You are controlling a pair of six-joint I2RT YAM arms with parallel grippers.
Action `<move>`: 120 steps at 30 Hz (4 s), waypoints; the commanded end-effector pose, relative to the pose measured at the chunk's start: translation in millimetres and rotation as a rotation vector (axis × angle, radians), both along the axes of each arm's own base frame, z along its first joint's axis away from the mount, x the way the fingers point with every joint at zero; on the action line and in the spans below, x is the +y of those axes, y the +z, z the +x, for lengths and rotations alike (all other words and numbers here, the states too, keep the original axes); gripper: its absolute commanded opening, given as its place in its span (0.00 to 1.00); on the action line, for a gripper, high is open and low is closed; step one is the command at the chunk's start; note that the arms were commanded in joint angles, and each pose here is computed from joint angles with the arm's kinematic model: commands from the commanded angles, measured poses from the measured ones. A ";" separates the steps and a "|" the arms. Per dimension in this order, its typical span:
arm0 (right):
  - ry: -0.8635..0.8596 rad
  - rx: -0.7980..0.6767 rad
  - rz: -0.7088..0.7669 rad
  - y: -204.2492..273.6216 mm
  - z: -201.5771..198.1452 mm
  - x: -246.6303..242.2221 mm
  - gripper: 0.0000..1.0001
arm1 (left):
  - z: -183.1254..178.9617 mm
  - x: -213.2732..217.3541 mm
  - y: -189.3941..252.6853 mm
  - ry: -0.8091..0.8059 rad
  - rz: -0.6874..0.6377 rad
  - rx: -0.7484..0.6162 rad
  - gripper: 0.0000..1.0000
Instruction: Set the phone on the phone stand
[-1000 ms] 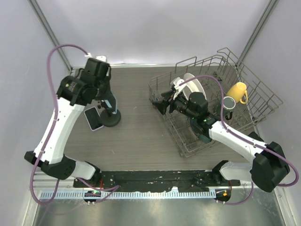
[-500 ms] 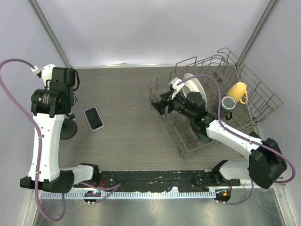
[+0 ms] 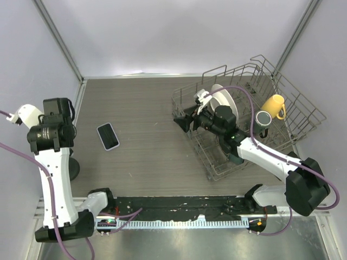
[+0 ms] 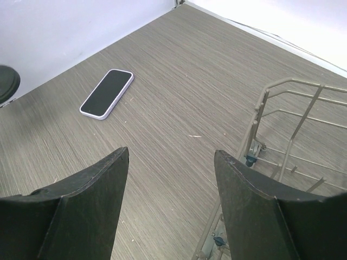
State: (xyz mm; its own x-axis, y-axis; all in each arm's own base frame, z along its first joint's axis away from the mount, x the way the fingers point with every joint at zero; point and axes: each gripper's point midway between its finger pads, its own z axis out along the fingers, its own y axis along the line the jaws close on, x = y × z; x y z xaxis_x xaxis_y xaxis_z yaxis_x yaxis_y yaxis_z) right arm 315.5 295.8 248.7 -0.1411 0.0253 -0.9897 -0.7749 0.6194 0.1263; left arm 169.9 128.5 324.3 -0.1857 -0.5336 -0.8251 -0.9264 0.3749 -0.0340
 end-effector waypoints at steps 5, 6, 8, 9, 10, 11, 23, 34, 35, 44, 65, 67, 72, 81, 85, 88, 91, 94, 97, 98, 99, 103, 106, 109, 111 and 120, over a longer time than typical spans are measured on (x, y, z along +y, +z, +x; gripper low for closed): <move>-0.030 -0.105 0.060 37.4 -1.3 -9.2 0.70 | -32.8 8.1 -26.4 0.178 -0.012 -0.055 0.00; -0.030 -0.108 0.059 38.0 -1.4 -9.5 0.70 | -32.2 6.9 -29.9 0.181 -0.023 -0.055 0.00; -0.035 -0.107 0.058 37.3 -1.1 -9.7 0.70 | -34.6 7.0 -38.0 0.198 -0.026 -0.060 0.00; -0.038 -0.108 0.055 36.9 -0.4 -10.5 0.70 | -34.1 8.1 -38.0 0.202 -0.018 -0.074 0.00; -0.039 -0.107 0.054 36.7 0.3 -10.8 0.70 | -36.3 9.1 -42.3 0.211 -0.011 -0.066 0.00; -0.039 -0.106 0.053 35.9 0.2 -10.9 0.70 | -37.7 10.6 -42.3 0.218 0.000 -0.071 0.00; -0.044 -0.105 0.048 34.3 1.8 -11.8 0.70 | -46.3 16.3 -52.8 0.269 0.036 -0.088 0.00; -0.036 -0.100 0.047 32.8 1.4 -10.4 0.70 | -43.1 11.4 -23.0 0.174 0.046 -0.203 1.00; -0.036 -0.102 0.047 33.2 1.7 -10.7 0.70 | -39.0 9.6 -16.7 0.134 0.046 -0.204 1.00; -0.031 -0.089 0.044 29.2 4.1 -7.7 0.70 | 48.4 -49.0 73.9 -0.445 0.002 -0.470 0.88; -0.427 0.016 0.049 70.5 25.3 -71.9 0.70 | 112.1 -298.2 20.8 -1.493 -0.266 -0.410 0.89; -0.548 0.065 0.043 67.8 20.6 -98.2 0.70 | 100.1 -307.6 8.9 -1.558 -0.316 -0.403 0.90; -1.138 0.148 0.066 68.3 -17.2 -226.4 0.71 | 71.8 -316.3 5.6 -1.651 -0.383 -0.463 0.91; -1.655 0.260 0.048 40.9 -87.7 -356.5 0.71 | 37.3 -321.7 25.5 -1.780 -0.405 -0.545 0.93; -1.792 0.385 0.021 9.3 -101.1 -395.2 0.70 | 21.2 -325.4 29.4 -1.844 -0.436 -0.540 0.93; -1.897 0.493 0.044 -16.1 -121.4 -428.2 0.71 | 12.4 -323.7 28.9 -1.868 -0.431 -0.533 0.93; -1.966 0.561 0.090 -32.3 -136.4 -450.3 0.70 | 2.6 -319.8 31.6 -1.885 -0.416 -0.546 0.94; -2.003 0.590 0.116 -39.5 -138.5 -457.4 0.71 | -4.1 -318.7 30.6 -1.904 -0.410 -0.554 0.95; -2.003 0.608 0.122 -51.9 -136.3 -458.9 0.73 | -8.4 -320.9 30.1 -1.914 -0.441 -0.552 0.95; -2.021 0.587 0.122 -50.6 -137.6 -461.8 0.82 | -9.8 -322.8 30.5 -1.924 -0.456 -0.555 0.95; -2.030 0.581 0.110 -55.3 -139.8 -463.3 0.87 | -12.0 -324.0 31.3 -1.931 -0.470 -0.562 0.95; -2.070 0.570 0.098 -61.3 -142.0 -472.6 0.98 | -14.8 -328.1 32.3 -1.949 -0.498 -0.586 0.95; -2.062 0.599 0.085 -74.3 -135.0 -478.8 0.99 | -15.3 -328.1 31.9 -1.952 -0.494 -0.587 0.95; -2.046 0.623 0.070 -82.1 -131.3 -481.9 0.98 | -15.4 -329.1 31.2 -1.957 -0.495 -0.582 0.95; -2.052 0.607 0.082 -80.9 -129.5 -485.7 0.99 | -15.8 -330.6 31.1 -1.965 -0.497 -0.579 0.95; -1.977 0.658 0.065 -100.8 -121.4 -483.9 0.99 | -15.5 -340.2 29.9 -1.999 -0.529 -0.551 0.95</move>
